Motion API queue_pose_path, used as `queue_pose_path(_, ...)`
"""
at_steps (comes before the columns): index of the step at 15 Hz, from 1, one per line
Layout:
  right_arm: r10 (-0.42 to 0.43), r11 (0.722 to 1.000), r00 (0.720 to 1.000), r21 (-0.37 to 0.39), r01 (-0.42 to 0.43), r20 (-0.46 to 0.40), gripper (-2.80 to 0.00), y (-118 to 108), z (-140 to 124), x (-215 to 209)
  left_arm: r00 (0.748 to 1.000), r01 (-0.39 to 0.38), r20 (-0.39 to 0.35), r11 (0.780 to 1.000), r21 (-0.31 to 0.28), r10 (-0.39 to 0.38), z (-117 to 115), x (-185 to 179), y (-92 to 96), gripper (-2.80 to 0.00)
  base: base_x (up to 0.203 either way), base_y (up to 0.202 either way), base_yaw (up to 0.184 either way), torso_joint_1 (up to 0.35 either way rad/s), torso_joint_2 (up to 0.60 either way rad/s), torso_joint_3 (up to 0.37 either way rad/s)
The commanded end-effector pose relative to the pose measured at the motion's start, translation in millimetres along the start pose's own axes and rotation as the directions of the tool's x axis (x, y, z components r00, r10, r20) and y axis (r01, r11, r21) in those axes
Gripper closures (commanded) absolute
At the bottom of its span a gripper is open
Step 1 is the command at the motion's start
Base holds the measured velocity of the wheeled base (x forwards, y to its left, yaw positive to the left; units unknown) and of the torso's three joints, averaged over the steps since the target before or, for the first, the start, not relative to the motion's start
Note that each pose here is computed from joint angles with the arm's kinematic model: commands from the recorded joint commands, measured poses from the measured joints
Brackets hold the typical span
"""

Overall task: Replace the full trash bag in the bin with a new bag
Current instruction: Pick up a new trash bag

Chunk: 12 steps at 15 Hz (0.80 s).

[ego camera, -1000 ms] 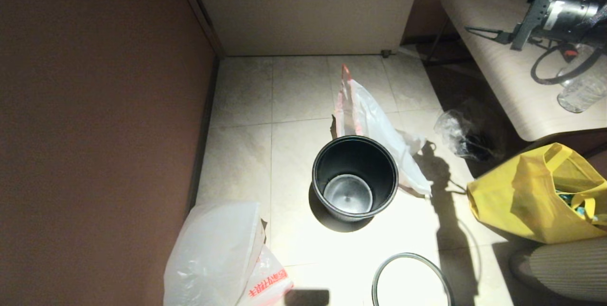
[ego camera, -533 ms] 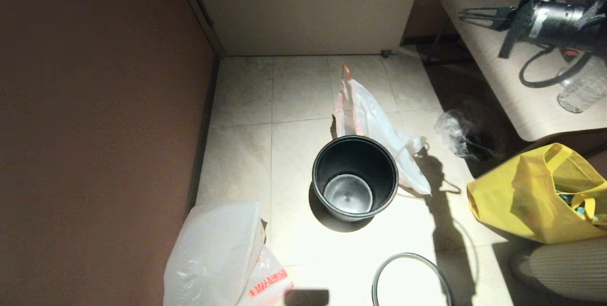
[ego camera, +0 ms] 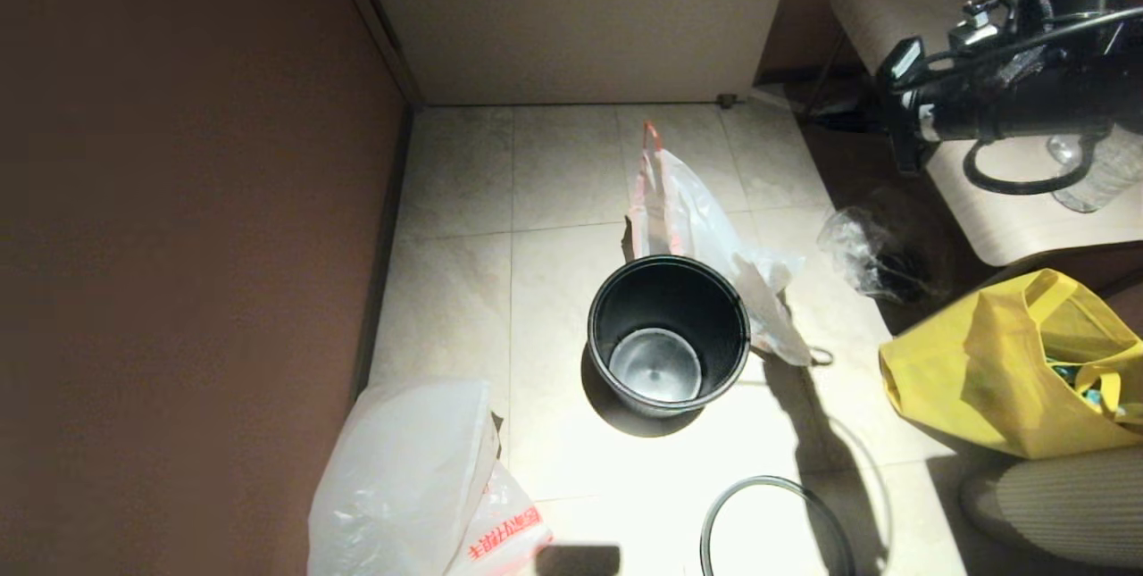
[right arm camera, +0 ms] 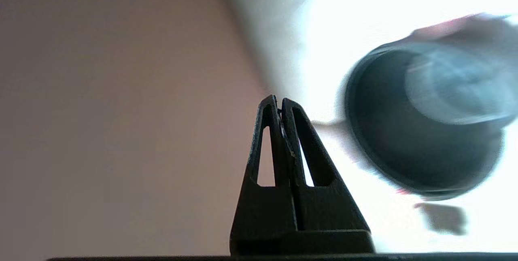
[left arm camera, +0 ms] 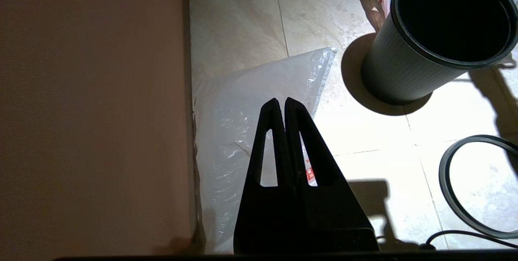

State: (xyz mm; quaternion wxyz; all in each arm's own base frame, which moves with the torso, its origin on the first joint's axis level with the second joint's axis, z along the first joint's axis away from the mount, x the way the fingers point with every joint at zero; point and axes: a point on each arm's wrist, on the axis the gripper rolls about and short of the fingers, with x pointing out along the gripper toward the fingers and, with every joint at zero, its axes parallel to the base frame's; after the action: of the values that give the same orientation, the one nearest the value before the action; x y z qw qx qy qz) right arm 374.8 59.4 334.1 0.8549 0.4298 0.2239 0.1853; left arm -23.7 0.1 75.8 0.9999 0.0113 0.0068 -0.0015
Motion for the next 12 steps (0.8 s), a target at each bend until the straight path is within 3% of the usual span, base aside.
queue_pose_path(1,-0.079,0.991,0.996,-0.104,0.083,0.047,0.0,9.4,-11.8,-2.0,1.0,0.0,0.0,1.0,0.0,0.0,-0.1,0.0,0.0,0.0,0.0,0.0,0.0,0.0,0.0,0.0)
queue_pose_path(2,-0.144,0.975,0.987,-0.161,0.155,0.077,0.0,12.8,-21.1,-0.6,1.0,0.0,0.0,1.0,0.0,0.0,-0.1,0.0,0.0,0.0,0.0,0.0,0.0,0.0,0.0,0.0)
queue_pose_path(5,-0.198,0.944,0.975,-0.25,0.217,0.1,0.0,29.9,-45.2,-18.2,1.0,0.0,0.0,1.0,0.0,0.0,-0.1,0.0,0.0,0.0,0.0,0.0,0.0,0.0,0.0,0.0)
queue_pose_path(7,-0.259,0.908,0.951,-0.295,0.299,0.167,0.0,38.5,-60.2,-28.0,1.0,0.0,-0.001,1.0,0.0,0.0,-0.1,0.0,0.0,0.0,0.0,0.0,0.0,0.0,0.0,0.0)
queue_pose_path(9,-0.248,0.89,0.952,-0.347,0.297,0.179,0.0,52.6,-76.5,-48.5,1.0,-0.001,0.0,1.0,0.0,0.001,-0.1,0.0,0.0,0.0,0.0,0.0,0.0,0.0,0.0,0.0)
queue_pose_path(10,-0.247,0.871,0.951,-0.387,0.301,0.183,0.0,57.5,-85.5,-60.1,1.0,0.0,0.0,1.0,0.0,0.0,-0.1,0.0,0.0,0.0,0.0,0.0,0.0,0.0,0.0,0.0)
queue_pose_path(12,-0.292,0.797,0.927,-0.475,0.372,0.236,0.0,58.4,-99.5,-77.2,1.0,0.0,0.0,1.0,0.0,0.0,-0.1,0.0,0.0,0.0,0.0,0.0,0.0,0.0,0.0,0.0)
